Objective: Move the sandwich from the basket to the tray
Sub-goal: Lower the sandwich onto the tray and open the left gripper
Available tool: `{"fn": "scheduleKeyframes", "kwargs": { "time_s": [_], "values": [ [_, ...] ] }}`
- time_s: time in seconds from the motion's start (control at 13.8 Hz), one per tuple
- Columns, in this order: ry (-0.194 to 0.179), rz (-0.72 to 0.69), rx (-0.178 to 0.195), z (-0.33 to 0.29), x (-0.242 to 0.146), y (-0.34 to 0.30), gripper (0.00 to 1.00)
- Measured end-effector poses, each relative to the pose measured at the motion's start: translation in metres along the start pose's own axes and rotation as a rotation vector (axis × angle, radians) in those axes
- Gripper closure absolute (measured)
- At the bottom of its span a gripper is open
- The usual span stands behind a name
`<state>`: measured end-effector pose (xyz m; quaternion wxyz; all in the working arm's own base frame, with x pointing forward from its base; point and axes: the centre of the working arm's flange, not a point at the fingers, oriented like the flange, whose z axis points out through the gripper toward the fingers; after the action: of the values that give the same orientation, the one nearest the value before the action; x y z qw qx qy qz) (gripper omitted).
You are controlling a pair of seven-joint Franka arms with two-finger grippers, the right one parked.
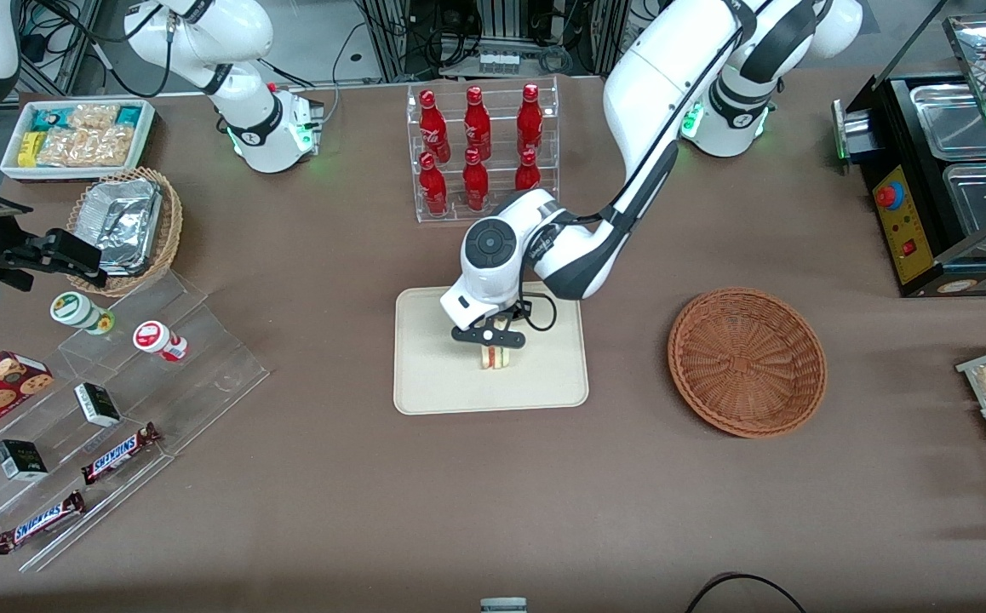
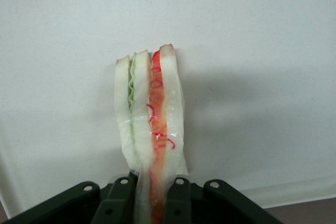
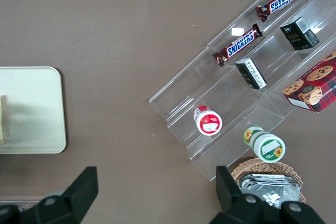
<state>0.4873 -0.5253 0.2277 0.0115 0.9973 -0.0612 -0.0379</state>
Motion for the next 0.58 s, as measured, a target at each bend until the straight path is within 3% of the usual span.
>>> {"fn": "scheduleKeyframes", "kwargs": {
  "time_s": [0.15,0.22,0.58],
  "values": [
    [-0.001,0.008,0.007,0.0049,-0.0026,0.0027,0.84],
    [0.003,0.012,0.007,0.0063,-0.0038,0.0046,0.78],
    [0.025,-0.01,-0.008,0.001,0.0,0.0068,0.3]
  ]
}}
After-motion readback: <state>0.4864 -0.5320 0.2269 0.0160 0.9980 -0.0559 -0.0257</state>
